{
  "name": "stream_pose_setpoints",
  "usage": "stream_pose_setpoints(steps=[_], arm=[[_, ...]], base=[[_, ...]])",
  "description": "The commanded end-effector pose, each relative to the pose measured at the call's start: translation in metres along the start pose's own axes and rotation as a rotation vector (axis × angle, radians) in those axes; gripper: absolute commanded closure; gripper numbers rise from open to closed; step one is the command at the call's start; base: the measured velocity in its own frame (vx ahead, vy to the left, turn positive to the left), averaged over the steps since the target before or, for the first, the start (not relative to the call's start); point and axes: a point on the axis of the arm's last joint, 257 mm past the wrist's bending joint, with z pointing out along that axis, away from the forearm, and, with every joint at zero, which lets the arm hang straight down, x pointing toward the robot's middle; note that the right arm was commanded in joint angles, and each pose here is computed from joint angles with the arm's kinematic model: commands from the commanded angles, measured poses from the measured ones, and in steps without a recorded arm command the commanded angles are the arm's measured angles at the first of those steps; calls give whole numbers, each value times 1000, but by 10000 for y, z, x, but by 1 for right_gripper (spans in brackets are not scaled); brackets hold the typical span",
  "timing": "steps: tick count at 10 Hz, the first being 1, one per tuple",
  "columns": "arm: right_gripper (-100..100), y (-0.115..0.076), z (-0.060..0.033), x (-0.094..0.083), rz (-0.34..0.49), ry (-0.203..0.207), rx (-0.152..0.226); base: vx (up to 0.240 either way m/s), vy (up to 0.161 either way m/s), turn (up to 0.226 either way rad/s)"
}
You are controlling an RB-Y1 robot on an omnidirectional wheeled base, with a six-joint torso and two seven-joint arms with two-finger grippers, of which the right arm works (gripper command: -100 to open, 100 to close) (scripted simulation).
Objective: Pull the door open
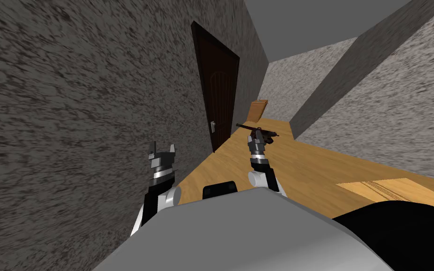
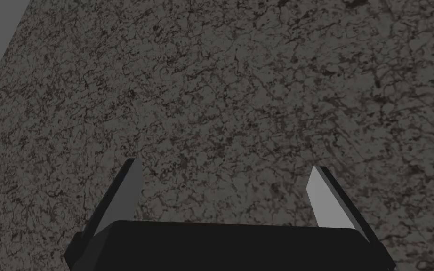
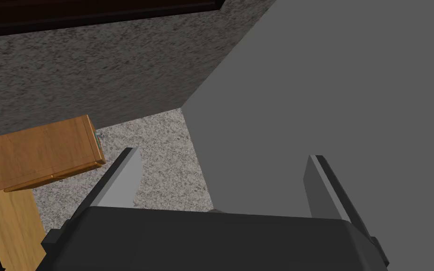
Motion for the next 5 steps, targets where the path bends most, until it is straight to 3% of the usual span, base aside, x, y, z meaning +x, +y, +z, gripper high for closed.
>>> stream_pose_setpoints(steps=[1, 5], arm=[[-100, -92, 0, -3, 44, 5, 16], [-100, -309, -2, -19, 148, 8, 54]], base=[[-8, 40, 245], [112, -102, 224]])
